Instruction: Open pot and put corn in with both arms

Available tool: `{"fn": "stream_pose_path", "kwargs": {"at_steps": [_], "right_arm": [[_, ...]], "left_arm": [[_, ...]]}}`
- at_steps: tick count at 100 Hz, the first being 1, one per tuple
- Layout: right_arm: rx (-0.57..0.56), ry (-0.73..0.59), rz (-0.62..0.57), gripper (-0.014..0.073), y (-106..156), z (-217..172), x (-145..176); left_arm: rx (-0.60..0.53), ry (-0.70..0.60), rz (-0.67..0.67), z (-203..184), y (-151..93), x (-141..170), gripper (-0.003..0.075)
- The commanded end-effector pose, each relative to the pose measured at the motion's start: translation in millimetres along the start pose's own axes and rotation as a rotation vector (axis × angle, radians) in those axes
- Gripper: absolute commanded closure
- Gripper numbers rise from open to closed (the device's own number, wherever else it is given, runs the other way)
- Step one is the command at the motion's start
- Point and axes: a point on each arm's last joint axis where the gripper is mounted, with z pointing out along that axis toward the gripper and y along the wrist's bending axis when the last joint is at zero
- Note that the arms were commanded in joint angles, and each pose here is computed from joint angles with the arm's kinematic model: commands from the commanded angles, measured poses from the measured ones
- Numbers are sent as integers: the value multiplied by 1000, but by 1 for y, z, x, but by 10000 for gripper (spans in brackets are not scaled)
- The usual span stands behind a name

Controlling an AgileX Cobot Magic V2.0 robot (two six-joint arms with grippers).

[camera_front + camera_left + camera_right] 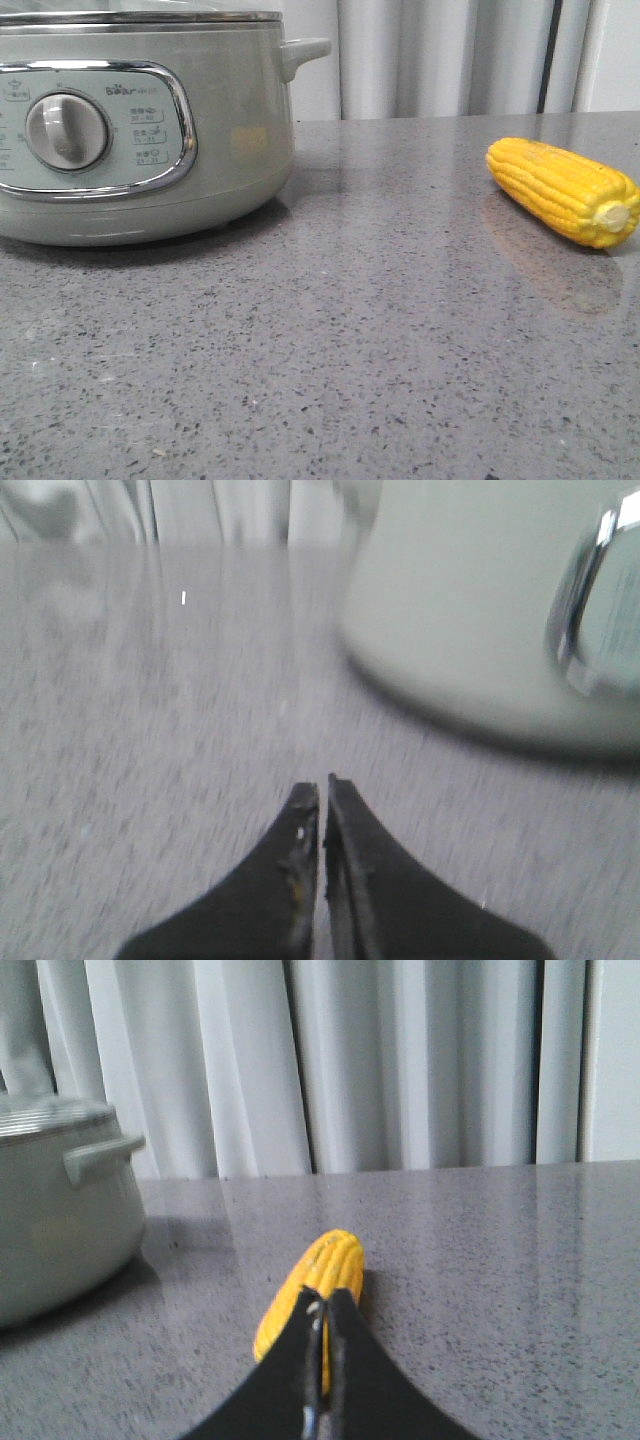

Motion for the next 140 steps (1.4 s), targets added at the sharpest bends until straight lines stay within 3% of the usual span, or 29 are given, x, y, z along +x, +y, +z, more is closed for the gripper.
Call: {"fn": "stream_pose_path", "kwargs": {"at_steps": [1,23,44,58,74,83,90,102,107,115,140], "right_arm": [[20,-122,69,659,-2,-2,-6],[36,-182,151,659,-5,-3,-12],[30,-212,216,659,-4,-5,-27],[-20,-123,214,659,3,-7,-46],[-55,71,130,652,11,-1,-69],[-58,161,86,603,14,8,-84],[-59,207,82,522,15,19,-96],[-55,265,78,349,17,42,-113],[-54,280,74,295,17,50,-118],[-55,295,59,249,18,62,-125],[-53,259,31,248,19,86,-146]], "left_arm": [[-3,-210,-168,-3,3,-11,741],[-21,-334,-377,-6,8,-21,741],[-27,-366,-432,-7,10,-25,741],[4,-364,-424,-10,5,-40,741],[48,-221,-343,-6,-7,-58,741],[50,-167,-277,-2,-11,-72,732],[50,-141,-252,1,-13,-83,660],[44,-122,-253,9,-15,-96,411],[43,-122,-253,12,-15,-102,351],[41,-131,-254,14,-16,-107,333],[48,-205,-253,9,-17,-126,333]]}}
